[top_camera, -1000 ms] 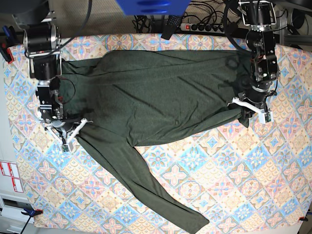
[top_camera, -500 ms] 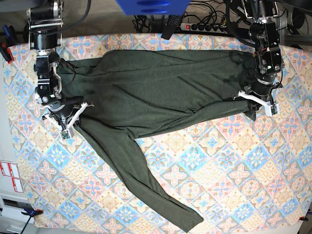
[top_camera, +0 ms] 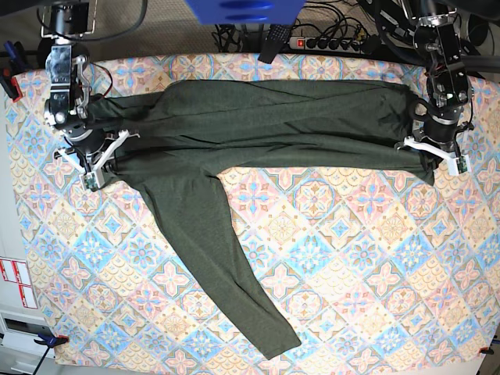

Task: Fold the T-shirt properly
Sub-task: 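Lift the hem with both grippers and fold it up onto the shoulders, then move the right gripper to the hanging sleeve near its seam and grasp it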

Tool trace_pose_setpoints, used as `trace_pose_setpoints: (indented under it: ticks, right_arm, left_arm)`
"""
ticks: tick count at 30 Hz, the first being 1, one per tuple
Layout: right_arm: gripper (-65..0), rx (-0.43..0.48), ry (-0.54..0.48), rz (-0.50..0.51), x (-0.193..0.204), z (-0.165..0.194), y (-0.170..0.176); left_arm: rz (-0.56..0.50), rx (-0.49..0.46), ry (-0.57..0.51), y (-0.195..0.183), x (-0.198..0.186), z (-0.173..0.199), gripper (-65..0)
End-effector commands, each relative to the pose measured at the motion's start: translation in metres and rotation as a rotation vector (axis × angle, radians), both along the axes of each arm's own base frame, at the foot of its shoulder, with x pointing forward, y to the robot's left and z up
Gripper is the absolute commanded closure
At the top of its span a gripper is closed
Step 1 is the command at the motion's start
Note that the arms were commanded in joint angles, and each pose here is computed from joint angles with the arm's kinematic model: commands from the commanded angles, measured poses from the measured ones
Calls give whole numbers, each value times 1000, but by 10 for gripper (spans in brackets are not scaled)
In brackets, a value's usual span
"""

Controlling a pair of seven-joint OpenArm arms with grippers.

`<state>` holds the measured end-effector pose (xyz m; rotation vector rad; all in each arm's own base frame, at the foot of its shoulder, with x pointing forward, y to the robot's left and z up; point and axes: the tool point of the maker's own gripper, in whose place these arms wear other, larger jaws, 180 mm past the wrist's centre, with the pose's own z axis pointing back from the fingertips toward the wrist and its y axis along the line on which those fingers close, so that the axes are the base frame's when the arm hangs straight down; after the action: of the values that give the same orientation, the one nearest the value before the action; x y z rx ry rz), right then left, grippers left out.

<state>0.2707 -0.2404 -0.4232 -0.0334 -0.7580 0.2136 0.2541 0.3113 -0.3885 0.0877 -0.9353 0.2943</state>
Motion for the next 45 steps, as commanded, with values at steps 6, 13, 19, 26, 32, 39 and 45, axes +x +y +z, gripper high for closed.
trace_pose_setpoints:
  ticks: [6, 13, 19, 26, 32, 39, 45]
  right_arm:
    - [0, -28, -31, 8, -12, 13, -6]
    - [0, -47, -16, -20, -33, 15, -19]
    - [0, -56, 4, -36, -45, 11, -27]
    - [0, -51, 18, -34, -48, 7, -24]
    - [-30, -55, 36, -33, -55, 4, -24]
    - [-137, -59, 35, -36, -56, 5, -26]
    - [-168, -61, -10, -23, -46, 17, -22]
  left_arm:
    - [-6, 38, -13, 10, -3, 9, 0]
    - [-9, 36, 12, 9, -12, 2, 0]
    - [-10, 36, 32, 9, -19, -3, 0]
    - [-63, 26, 82, -10, -28, -18, 0]
    - [-58, 7, 134, -11, -37, -38, 0]
    - [-57, 5, 145, -11, -40, -41, -72]
    - [-45, -4, 144, -9, -42, -41, -269]
